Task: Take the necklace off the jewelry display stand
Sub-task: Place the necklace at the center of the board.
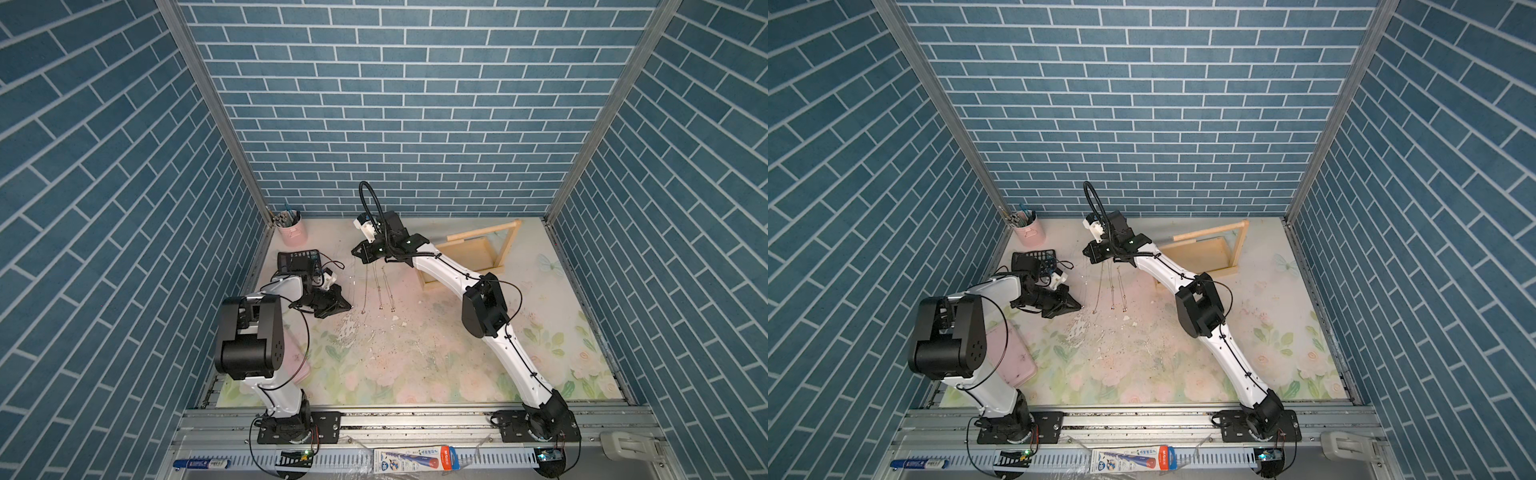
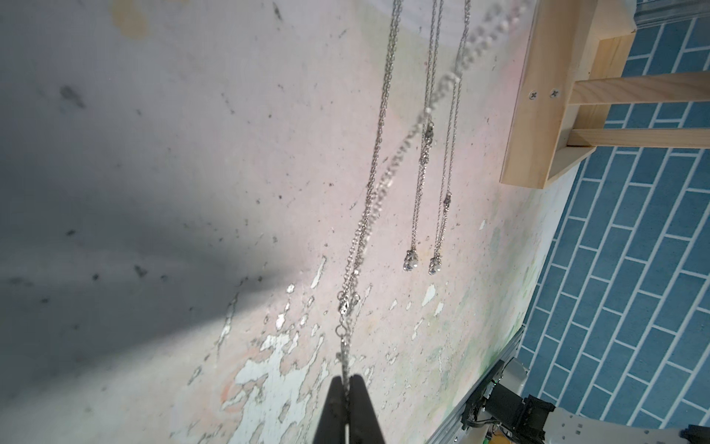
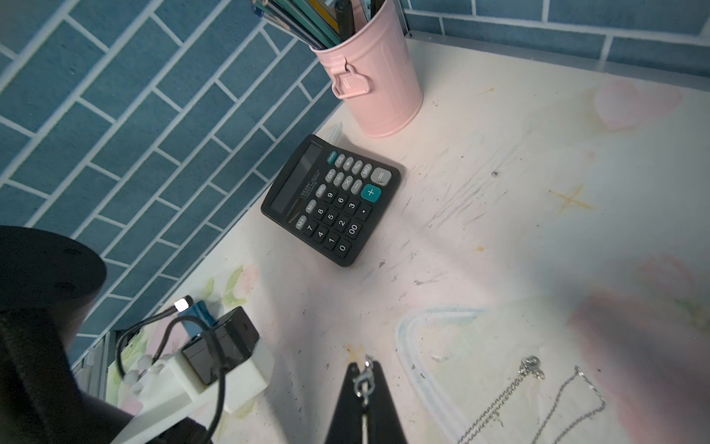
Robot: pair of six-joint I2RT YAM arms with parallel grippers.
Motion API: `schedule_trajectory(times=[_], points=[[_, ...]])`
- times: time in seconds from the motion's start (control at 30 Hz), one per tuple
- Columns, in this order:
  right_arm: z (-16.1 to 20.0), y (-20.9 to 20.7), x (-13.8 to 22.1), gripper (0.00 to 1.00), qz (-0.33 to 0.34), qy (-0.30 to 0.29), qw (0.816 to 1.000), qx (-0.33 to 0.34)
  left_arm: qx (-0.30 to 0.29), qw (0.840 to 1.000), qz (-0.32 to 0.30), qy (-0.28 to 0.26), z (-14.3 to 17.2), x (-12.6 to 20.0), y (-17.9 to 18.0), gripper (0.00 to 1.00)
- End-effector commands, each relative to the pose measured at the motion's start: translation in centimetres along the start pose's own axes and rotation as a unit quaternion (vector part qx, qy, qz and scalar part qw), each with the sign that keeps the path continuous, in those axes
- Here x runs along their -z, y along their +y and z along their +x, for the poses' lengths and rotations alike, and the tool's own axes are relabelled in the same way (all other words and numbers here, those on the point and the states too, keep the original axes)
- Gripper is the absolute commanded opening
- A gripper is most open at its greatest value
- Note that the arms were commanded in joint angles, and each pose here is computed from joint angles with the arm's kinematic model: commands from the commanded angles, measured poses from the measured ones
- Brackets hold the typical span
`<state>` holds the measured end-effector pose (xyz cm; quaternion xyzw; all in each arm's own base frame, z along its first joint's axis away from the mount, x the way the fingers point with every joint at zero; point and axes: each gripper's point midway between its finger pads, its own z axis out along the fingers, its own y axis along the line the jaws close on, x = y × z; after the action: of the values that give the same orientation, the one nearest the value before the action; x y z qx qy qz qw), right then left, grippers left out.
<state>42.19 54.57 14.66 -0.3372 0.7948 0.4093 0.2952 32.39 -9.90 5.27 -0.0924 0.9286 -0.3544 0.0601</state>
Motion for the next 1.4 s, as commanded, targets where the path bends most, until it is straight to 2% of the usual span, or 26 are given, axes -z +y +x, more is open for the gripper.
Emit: schedule_trajectory(times=[0.0,0.63,0.9,1.37], points=[[-0.9,0.5,-0.9,0.0,-0.014,-0.021,1.0,0.001,0.0,1.0,-0.009,0.006,-0.4,-0.2,0.6,0.0],[0.1,-1.7,-3.7,0.0,-0.007,-0.042,0.999,-0.005,0.043,0.999,-0.015,0.019,-0.5,-1.9,2.6,0.0],[0.4,-2.0,-3.9,0.0,-0.003,-0.039,0.999,-0.006,0.059,0.998,0.026,0.018,-0.7,-2.6,1.8,0.0],[1.2,-2.5,-4.0,0.0,0.004,-0.03,0.999,-0.011,0.061,0.997,0.015,0.044,0.3,-3.0,2.5,0.0]])
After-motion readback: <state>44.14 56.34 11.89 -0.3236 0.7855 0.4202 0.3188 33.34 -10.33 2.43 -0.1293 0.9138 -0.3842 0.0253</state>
